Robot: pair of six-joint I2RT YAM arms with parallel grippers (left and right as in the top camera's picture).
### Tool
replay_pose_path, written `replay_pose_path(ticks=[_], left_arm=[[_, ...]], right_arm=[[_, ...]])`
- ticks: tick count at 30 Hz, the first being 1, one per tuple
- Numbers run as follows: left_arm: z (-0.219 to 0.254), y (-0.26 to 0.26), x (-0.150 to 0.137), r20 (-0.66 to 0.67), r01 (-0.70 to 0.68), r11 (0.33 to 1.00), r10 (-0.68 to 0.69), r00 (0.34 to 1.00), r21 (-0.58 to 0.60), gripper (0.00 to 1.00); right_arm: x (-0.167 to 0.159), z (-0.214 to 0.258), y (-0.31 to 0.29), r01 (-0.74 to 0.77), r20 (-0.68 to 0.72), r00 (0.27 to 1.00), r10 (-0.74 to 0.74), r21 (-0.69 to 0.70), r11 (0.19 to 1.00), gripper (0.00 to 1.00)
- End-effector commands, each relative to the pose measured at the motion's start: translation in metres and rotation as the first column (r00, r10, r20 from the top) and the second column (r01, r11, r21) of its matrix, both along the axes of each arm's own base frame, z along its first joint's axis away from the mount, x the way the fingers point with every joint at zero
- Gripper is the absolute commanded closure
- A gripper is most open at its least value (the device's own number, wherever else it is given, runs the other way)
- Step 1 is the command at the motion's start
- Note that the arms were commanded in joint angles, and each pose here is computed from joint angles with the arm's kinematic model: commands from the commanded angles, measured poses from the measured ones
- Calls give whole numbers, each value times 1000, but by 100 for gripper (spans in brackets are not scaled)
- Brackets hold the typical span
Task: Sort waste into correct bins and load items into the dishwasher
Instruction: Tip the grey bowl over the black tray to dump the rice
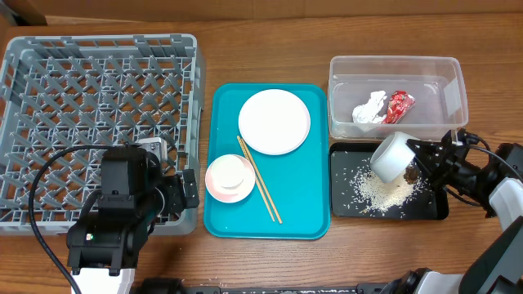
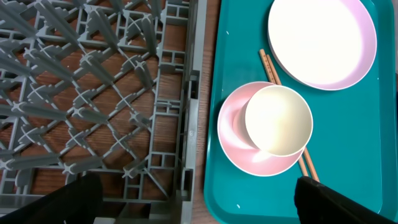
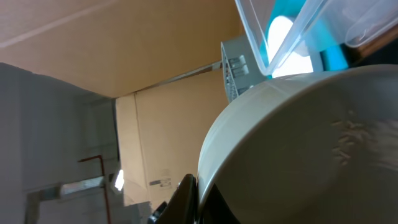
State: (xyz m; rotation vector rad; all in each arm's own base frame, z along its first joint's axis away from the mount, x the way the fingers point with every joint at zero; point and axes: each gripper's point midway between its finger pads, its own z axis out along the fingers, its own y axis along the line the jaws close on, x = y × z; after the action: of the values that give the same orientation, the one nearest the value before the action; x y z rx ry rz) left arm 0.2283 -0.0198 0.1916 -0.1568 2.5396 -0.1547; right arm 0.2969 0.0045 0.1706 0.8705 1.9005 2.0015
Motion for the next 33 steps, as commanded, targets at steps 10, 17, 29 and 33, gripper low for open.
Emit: replay_pose_path(ticks=[10, 17, 29, 33], left_arm=[[9, 0, 3, 24, -14, 1000, 14, 1000, -6, 0], [9, 0, 3, 24, -14, 1000, 14, 1000, -6, 0], [9, 0, 3, 26, -14, 1000, 14, 1000, -6, 0], [9, 0, 3, 26, -14, 1000, 14, 1000, -6, 0]], right_arm=[[-2, 6, 1, -7, -10, 1000, 8, 63, 998, 96], [-2, 6, 1, -7, -10, 1000, 8, 63, 998, 96], [2, -23, 23, -72, 5, 997, 73, -163, 984, 96], [-4, 1, 77, -247, 138, 948, 287, -251, 936, 96]])
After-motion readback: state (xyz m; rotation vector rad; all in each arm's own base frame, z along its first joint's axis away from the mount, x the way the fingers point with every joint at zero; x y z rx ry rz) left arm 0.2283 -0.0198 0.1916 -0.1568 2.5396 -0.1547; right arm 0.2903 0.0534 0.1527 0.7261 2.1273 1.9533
